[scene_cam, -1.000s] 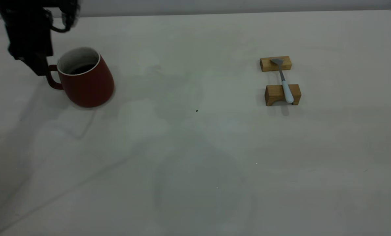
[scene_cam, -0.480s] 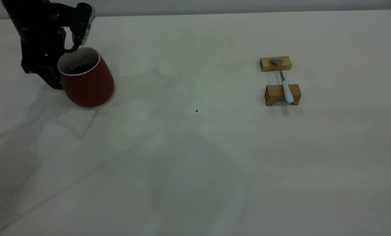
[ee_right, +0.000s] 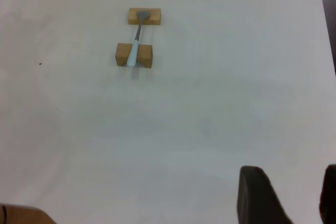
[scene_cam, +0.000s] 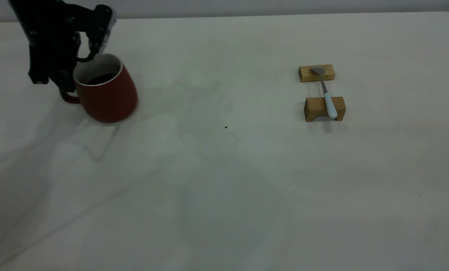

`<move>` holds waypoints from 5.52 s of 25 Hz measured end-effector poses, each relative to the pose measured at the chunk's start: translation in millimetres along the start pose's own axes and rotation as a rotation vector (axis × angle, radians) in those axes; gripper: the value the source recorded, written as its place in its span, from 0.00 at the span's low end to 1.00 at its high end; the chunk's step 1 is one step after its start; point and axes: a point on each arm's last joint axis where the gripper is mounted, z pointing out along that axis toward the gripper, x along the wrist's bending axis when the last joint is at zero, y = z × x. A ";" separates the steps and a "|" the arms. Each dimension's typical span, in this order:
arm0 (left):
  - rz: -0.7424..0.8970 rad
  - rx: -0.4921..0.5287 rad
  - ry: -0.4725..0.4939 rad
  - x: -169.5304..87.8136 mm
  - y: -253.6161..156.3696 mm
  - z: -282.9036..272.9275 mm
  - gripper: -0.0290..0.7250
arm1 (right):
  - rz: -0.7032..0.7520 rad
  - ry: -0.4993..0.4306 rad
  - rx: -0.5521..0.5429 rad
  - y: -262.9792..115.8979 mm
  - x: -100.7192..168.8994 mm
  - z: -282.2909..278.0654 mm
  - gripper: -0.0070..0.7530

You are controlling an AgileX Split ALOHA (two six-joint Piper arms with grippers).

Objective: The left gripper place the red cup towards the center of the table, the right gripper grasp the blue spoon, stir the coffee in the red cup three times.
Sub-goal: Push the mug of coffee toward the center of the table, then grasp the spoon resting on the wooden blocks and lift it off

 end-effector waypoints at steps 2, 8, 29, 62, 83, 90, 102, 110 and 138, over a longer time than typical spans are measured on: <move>0.020 0.000 0.002 -0.9 8.9 -0.9 0.31 | 0.000 0.000 0.000 0.0 0.0 0.0 0.44; 0.093 -0.010 0.011 -7.5 49.6 -5.1 0.31 | 0.000 0.000 0.000 0.0 0.0 0.0 0.44; 0.234 -0.052 0.072 -31.0 136.7 -15.4 0.31 | 0.000 0.000 0.000 0.0 0.0 0.0 0.44; -0.789 -0.150 0.335 -69.8 63.4 -321.5 0.55 | 0.000 0.000 0.000 0.0 0.0 0.0 0.44; -1.386 -0.360 0.311 -320.3 -55.3 -309.7 0.46 | 0.000 0.001 0.000 0.0 0.1 0.0 0.44; -1.675 -0.422 0.424 -387.9 -80.8 -266.7 0.46 | 0.000 0.001 0.000 0.0 0.1 0.0 0.44; -1.692 -0.594 0.619 -434.0 -80.4 -239.9 0.46 | 0.000 0.001 0.000 0.0 0.1 0.0 0.44; -1.664 -0.673 0.621 -441.4 -76.0 -239.2 0.46 | 0.000 0.001 0.000 0.0 0.1 0.0 0.44; -1.647 -0.684 0.608 -441.3 -74.2 -239.3 0.46 | 0.062 0.047 0.035 17.1 2.9 1.0 0.46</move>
